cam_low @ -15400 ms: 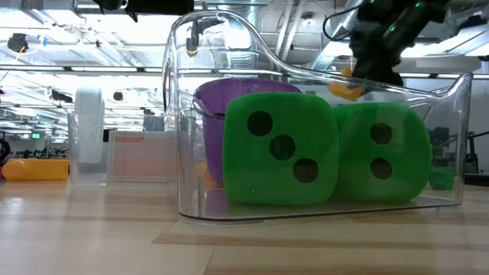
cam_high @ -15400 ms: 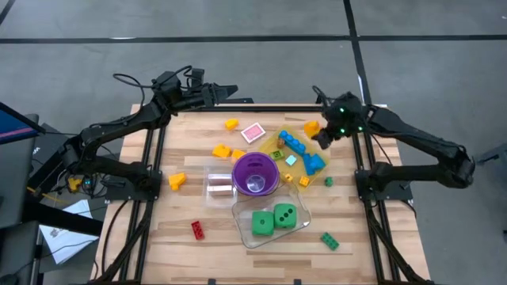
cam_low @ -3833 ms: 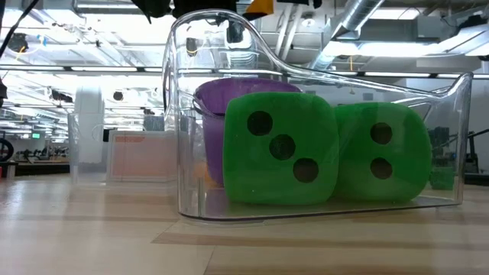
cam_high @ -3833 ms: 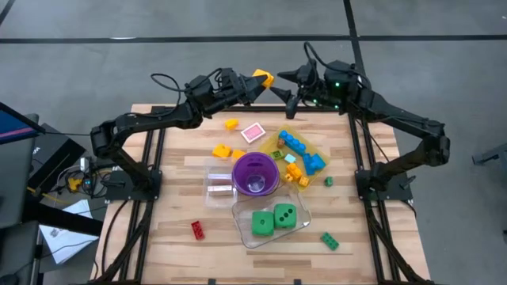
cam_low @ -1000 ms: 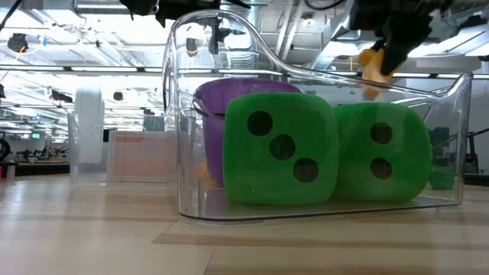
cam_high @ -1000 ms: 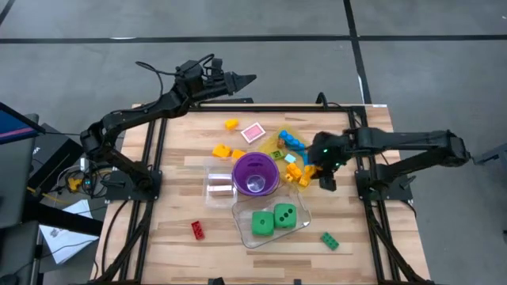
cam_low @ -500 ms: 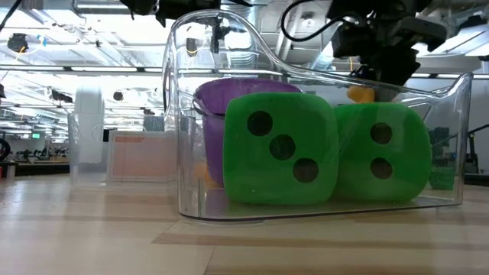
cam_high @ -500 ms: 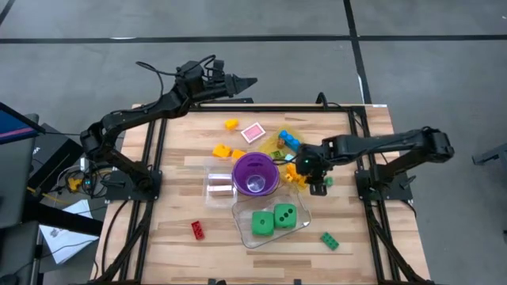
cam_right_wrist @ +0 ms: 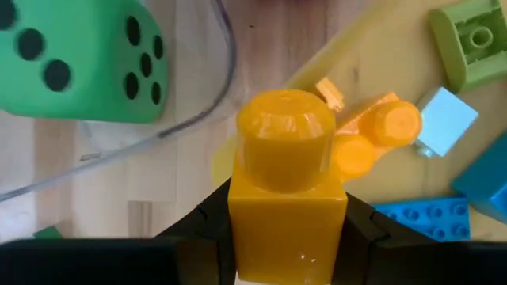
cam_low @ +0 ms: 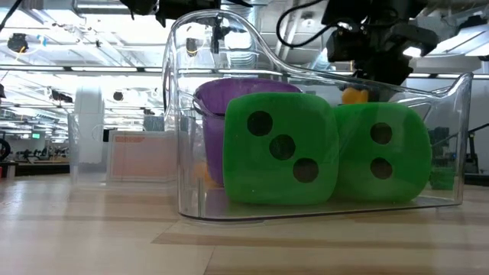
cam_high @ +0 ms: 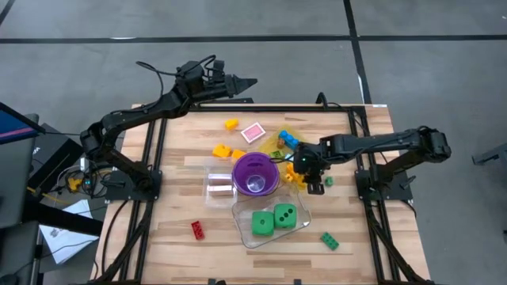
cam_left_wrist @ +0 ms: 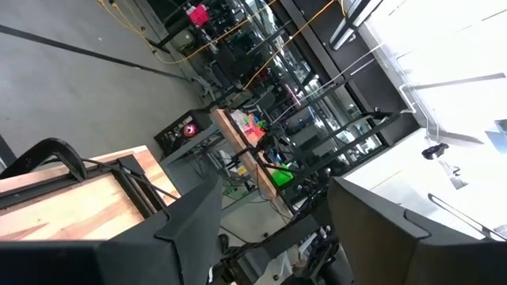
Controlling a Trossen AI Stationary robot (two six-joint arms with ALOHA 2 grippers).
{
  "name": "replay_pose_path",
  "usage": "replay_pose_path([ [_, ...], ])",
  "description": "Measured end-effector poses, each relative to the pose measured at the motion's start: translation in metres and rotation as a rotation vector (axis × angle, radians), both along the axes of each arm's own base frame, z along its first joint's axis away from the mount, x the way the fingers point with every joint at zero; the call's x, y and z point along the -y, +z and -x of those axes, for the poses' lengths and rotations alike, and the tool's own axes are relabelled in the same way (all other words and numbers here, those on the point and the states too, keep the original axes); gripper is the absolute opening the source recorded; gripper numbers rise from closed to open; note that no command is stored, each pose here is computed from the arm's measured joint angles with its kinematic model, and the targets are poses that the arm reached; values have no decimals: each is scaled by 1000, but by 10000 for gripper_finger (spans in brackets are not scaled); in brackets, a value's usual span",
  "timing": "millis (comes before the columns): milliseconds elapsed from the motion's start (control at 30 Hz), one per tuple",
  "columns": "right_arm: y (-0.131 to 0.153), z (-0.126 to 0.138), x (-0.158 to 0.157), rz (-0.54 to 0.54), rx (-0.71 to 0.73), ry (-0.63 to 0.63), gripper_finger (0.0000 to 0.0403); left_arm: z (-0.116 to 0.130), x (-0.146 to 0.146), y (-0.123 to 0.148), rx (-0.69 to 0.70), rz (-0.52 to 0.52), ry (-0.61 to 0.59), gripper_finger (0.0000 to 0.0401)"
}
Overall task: Pick & Place Toys
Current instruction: Put the large yellow game piece into the yellow bin
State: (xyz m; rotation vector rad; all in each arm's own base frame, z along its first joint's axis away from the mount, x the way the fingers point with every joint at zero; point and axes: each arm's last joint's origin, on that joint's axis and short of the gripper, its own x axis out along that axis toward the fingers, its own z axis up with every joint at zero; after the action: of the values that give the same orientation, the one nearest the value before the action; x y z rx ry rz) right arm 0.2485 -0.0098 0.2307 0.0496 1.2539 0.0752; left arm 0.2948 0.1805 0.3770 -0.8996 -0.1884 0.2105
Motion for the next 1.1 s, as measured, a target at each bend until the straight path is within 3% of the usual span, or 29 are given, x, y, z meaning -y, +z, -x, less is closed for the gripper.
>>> replay_pose_path([
  [833,-16,4,-1,-32,-38,-85,123,0,0,0,0,0,-3,220],
  [1100,-16,5,0,-37,-42,-91,155,0,0,0,0,0,-4,218],
])
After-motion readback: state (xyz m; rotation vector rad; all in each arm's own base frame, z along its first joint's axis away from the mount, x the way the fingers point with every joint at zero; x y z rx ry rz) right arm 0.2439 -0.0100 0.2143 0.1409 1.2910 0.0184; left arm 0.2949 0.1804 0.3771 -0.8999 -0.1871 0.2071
